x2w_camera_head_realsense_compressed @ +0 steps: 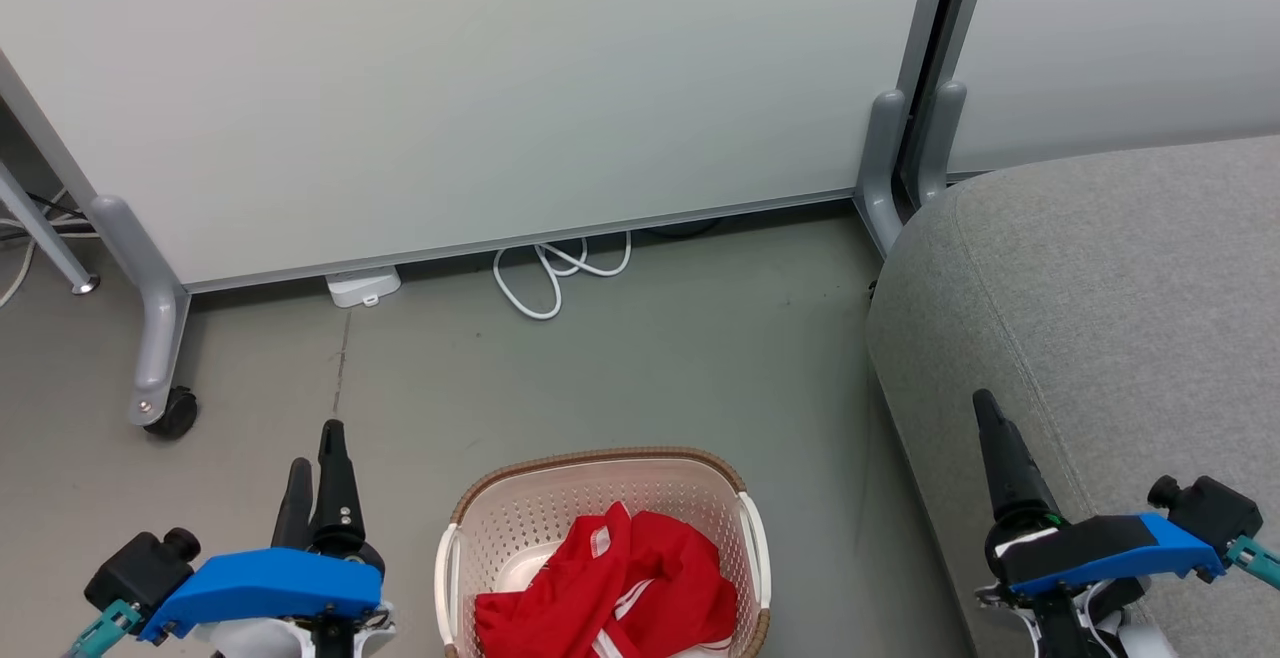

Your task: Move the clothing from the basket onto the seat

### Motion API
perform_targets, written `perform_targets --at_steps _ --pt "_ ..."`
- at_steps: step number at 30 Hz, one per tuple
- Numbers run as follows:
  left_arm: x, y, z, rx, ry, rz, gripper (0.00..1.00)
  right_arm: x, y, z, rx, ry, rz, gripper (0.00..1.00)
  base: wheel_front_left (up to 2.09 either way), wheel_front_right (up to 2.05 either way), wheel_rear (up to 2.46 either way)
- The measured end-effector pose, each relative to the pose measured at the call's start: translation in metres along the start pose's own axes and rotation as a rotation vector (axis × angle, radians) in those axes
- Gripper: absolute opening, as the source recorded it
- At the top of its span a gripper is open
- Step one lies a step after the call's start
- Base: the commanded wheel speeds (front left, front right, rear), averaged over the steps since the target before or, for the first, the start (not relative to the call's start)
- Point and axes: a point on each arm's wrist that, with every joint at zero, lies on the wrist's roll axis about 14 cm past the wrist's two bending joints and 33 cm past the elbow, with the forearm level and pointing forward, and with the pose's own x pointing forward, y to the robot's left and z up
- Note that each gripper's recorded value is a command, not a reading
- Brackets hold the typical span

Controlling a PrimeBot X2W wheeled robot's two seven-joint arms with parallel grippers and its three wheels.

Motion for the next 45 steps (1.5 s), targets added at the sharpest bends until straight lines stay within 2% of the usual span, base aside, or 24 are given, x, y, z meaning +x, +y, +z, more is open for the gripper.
perform_targets --at_steps 19,45 --pt "-0.001 -0.004 -0.005 0.34 -0.015 -0.018 1.0 0.005 0.013 -0.006 -0.236 0.009 0.05 1.0 0.0 0.0 0.0" --pt "-0.002 -0.017 -0.009 0.612 -0.06 -0.079 1.0 0.009 0.027 -0.013 -0.499 0.005 0.12 1.0 0.0 0.0 0.0"
